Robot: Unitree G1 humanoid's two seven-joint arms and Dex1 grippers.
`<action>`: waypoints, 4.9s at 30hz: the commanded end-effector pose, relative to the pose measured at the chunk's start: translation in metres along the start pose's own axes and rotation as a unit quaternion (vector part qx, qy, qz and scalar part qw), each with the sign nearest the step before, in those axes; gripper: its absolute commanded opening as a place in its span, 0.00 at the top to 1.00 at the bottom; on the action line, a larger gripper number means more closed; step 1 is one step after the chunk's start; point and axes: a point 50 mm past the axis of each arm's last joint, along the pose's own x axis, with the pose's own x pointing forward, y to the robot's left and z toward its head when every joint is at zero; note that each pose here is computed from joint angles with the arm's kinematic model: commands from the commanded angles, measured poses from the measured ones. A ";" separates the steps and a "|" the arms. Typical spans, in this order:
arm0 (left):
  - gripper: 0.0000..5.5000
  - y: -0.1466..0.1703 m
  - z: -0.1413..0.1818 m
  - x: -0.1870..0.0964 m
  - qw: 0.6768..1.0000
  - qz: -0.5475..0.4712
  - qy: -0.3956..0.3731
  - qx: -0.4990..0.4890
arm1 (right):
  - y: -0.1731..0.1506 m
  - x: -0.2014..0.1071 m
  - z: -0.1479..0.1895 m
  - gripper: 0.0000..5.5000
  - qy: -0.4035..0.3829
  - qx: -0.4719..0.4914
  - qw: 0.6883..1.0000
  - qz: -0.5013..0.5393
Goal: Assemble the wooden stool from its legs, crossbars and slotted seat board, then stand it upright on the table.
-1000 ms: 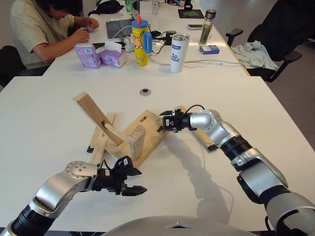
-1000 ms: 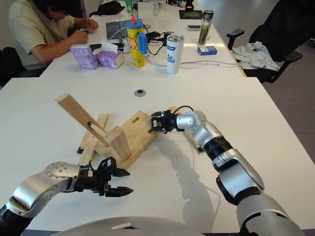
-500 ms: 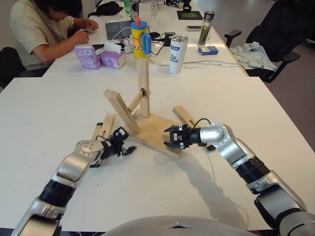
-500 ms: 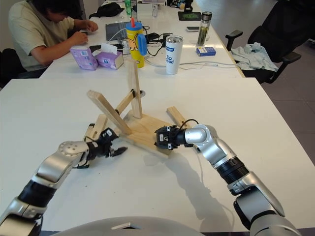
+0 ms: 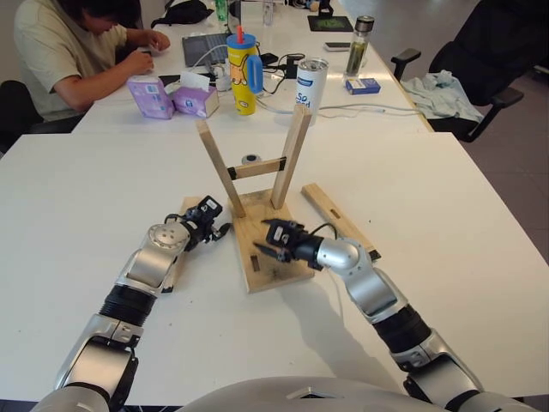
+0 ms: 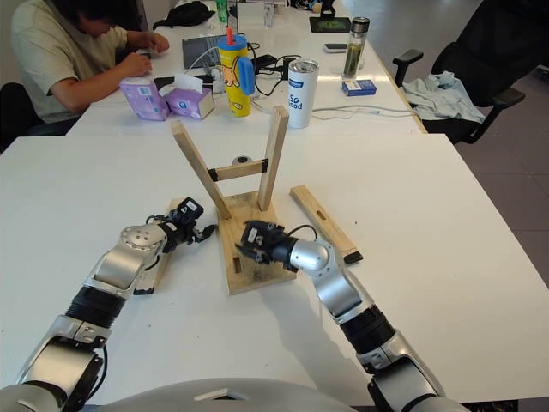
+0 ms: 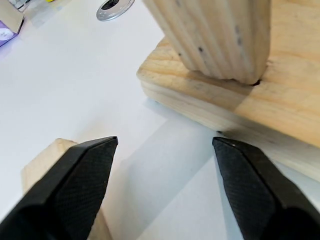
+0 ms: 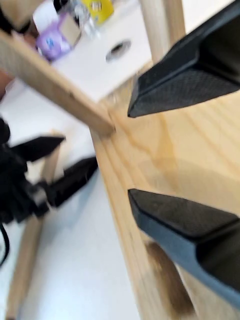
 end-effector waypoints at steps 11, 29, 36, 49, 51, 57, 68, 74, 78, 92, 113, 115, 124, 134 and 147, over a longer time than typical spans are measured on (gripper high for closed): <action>0.36 0.068 -0.024 -0.111 0.960 0.193 -0.019 -0.204 | 0.001 -0.033 -0.004 0.52 -0.027 0.346 0.935 -0.074; 0.36 0.031 -0.066 -0.088 0.974 0.056 0.065 -0.211 | 0.011 -0.031 -0.004 0.52 -0.017 0.351 0.936 -0.018; 0.36 0.029 -0.077 -0.087 0.967 0.053 0.084 -0.235 | 0.015 -0.031 -0.007 0.52 -0.008 0.354 0.935 -0.009; 0.69 0.022 -0.081 -0.083 0.969 0.061 0.088 -0.223 | -0.004 -0.031 -0.001 0.52 -0.024 0.342 0.938 -0.053; 0.75 0.029 -0.071 -0.080 0.972 0.080 0.067 -0.212 | -0.007 -0.033 -0.001 0.52 -0.035 0.335 0.939 -0.067; 0.77 0.063 -0.034 -0.080 0.975 0.164 -0.027 -0.148 | -0.017 -0.041 -0.007 0.52 -0.057 0.378 0.922 -0.067; 0.77 0.034 0.115 -0.124 0.890 0.159 -0.408 0.130 | -0.041 -0.072 0.026 0.52 -0.226 0.493 0.840 0.013; 0.77 0.002 0.125 -0.109 0.892 0.065 -0.423 0.143 | -0.058 -0.080 0.050 0.38 -0.314 0.547 0.774 0.058; 0.77 -0.024 0.117 -0.091 0.906 0.001 -0.403 0.128 | -0.068 -0.078 0.065 0.35 -0.334 0.540 0.771 0.059; 0.77 -0.051 0.110 -0.089 0.911 -0.044 -0.394 0.114 | -0.075 -0.069 0.064 0.51 -0.330 0.564 0.756 0.037; 0.77 -0.052 0.107 -0.085 0.922 -0.030 -0.369 0.112 | -0.068 -0.065 0.061 0.92 -0.305 0.568 0.762 0.056; 0.70 -0.051 0.108 -0.086 0.921 -0.029 -0.379 0.092 | -0.068 -0.064 0.057 0.92 -0.299 0.569 0.764 0.051; 0.45 -0.047 0.104 -0.094 0.911 -0.055 -0.408 -0.034 | -0.080 -0.077 0.022 0.92 -0.216 0.525 0.822 -0.042; 0.44 -0.045 0.088 -0.083 0.921 -0.027 -0.382 -0.069 | -0.135 -0.115 -0.027 0.92 -0.089 0.411 0.889 -0.182; 0.44 -0.049 0.090 -0.078 0.921 -0.040 -0.382 -0.061 | -0.128 -0.097 -0.051 0.92 -0.072 0.400 0.895 -0.186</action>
